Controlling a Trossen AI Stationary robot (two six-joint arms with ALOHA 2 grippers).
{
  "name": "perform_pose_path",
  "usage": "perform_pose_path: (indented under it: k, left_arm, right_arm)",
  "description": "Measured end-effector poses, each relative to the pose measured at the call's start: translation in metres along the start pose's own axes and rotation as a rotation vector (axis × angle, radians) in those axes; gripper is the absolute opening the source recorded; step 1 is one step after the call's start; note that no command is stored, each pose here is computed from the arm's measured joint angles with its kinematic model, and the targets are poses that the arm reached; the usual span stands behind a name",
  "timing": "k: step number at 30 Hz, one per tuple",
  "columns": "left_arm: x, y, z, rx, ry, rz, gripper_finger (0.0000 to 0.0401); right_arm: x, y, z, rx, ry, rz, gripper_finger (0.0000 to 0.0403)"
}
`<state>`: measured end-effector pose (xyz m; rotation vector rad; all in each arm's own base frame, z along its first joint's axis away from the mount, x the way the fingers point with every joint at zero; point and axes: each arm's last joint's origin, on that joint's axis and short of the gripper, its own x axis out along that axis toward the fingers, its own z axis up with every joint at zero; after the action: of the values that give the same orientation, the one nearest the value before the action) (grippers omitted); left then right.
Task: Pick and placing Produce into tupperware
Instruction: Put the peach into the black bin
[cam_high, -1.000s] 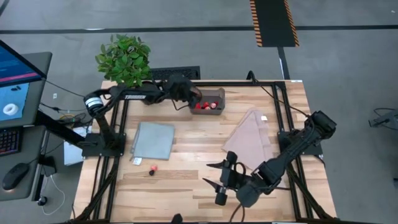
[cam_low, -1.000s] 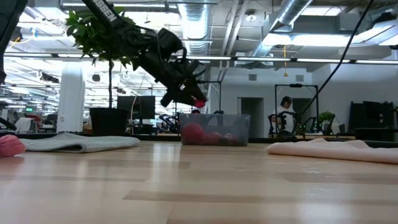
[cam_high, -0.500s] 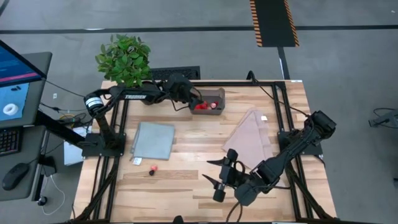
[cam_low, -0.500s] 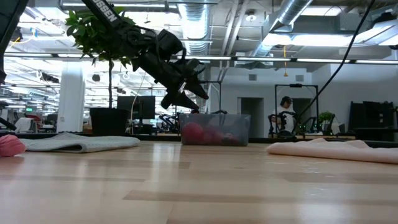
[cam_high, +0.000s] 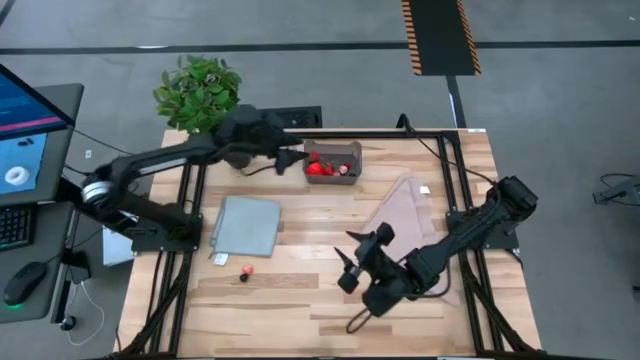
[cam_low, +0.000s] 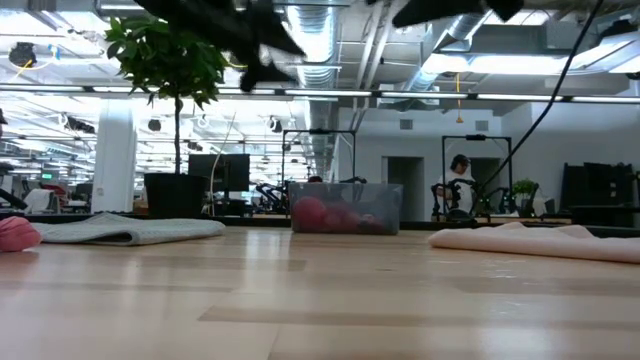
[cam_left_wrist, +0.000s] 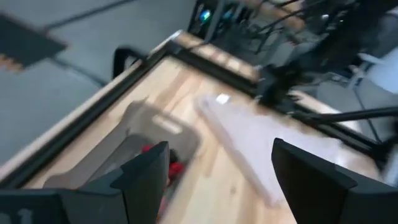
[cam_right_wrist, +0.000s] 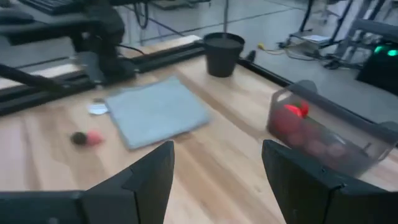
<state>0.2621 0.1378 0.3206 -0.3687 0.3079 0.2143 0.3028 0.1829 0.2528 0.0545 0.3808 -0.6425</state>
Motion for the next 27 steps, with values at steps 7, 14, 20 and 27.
perform_pose_path:
  k: [7, 14, 20, 27]
  left_arm:
    - [-0.099, -0.054, 0.023, 0.095, -0.210, -0.099, 0.0270]
    - [-0.175, -0.084, 0.006, 0.129, -0.268, -0.155, 0.0270]
    - [-0.204, -0.086, -0.026, 0.133, -0.290, -0.183, 0.0270]
    - [-0.216, -0.079, -0.073, 0.160, -0.246, -0.350, 0.0270]
  right_arm:
    - [0.037, -0.003, -0.003, 0.014, 0.056, -0.044, 0.0268]
    - [0.086, 0.004, 0.001, 0.131, 0.107, 0.065, 0.0268]
    - [0.136, 0.015, 0.001, 0.092, 0.114, 0.415, 0.0268]
    - [0.178, 0.022, -0.012, 0.083, 0.168, 0.520, 0.0268]
